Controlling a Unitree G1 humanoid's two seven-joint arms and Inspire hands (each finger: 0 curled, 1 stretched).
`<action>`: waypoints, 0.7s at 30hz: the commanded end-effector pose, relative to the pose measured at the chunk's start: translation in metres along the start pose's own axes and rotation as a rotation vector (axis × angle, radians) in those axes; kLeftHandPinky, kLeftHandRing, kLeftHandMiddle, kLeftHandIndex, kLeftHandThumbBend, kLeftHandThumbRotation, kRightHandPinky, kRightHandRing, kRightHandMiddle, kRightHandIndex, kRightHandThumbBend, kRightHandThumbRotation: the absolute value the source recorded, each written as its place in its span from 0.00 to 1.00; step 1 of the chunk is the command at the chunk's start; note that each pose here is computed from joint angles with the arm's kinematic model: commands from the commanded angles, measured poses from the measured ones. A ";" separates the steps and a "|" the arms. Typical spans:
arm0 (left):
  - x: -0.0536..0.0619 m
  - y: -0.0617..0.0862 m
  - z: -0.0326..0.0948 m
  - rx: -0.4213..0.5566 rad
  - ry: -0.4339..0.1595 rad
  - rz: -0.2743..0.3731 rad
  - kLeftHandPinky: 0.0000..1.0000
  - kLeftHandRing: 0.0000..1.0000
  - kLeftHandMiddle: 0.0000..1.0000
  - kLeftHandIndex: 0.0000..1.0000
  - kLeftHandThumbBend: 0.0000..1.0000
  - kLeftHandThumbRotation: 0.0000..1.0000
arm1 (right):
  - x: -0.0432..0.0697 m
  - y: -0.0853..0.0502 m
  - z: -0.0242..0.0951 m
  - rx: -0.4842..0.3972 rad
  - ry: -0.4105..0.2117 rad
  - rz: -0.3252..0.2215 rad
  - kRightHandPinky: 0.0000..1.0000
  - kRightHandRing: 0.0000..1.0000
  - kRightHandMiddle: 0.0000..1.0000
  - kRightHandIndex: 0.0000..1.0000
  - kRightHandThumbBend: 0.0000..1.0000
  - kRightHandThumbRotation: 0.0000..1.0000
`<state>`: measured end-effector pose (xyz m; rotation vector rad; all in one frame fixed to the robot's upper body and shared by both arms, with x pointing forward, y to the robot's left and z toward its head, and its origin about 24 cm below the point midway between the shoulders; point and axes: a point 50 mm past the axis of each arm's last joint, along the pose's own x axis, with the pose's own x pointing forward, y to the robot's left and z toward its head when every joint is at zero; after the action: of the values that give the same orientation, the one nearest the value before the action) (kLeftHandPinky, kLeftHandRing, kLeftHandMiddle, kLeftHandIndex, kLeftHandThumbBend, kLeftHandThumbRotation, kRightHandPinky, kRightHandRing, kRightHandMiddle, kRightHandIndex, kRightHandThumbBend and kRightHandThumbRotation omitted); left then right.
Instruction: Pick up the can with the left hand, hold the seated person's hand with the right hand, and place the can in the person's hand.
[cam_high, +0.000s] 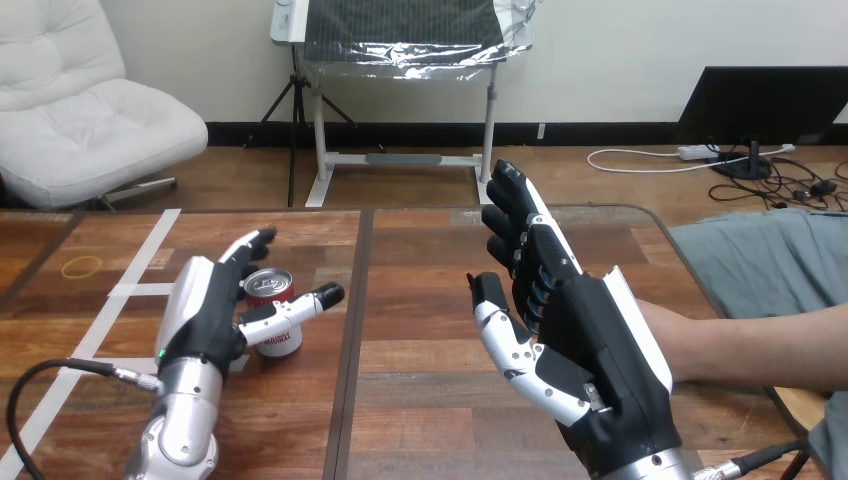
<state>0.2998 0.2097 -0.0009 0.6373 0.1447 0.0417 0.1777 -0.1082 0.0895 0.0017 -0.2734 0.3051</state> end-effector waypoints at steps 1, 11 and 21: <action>0.018 0.010 0.024 0.024 -0.069 0.020 0.80 0.86 0.87 0.87 0.98 0.52 | 0.011 -0.002 0.012 -0.016 -0.077 0.008 1.00 1.00 1.00 1.00 0.00 0.00; 0.020 0.007 0.022 0.054 -0.057 0.014 0.79 0.85 0.87 0.87 0.99 0.53 | 0.011 -0.002 0.012 0.004 -0.074 0.012 1.00 1.00 1.00 1.00 0.00 0.00; 0.022 0.004 0.019 0.054 -0.035 -0.001 0.81 0.86 0.88 0.87 1.00 0.55 | 0.011 -0.002 0.013 -0.032 -0.075 0.015 1.00 1.00 1.00 1.00 0.00 0.00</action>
<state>0.3054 0.2076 -0.0072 0.6580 0.1866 0.0295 0.1776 -0.1082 0.0891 -0.0062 -0.2706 0.3127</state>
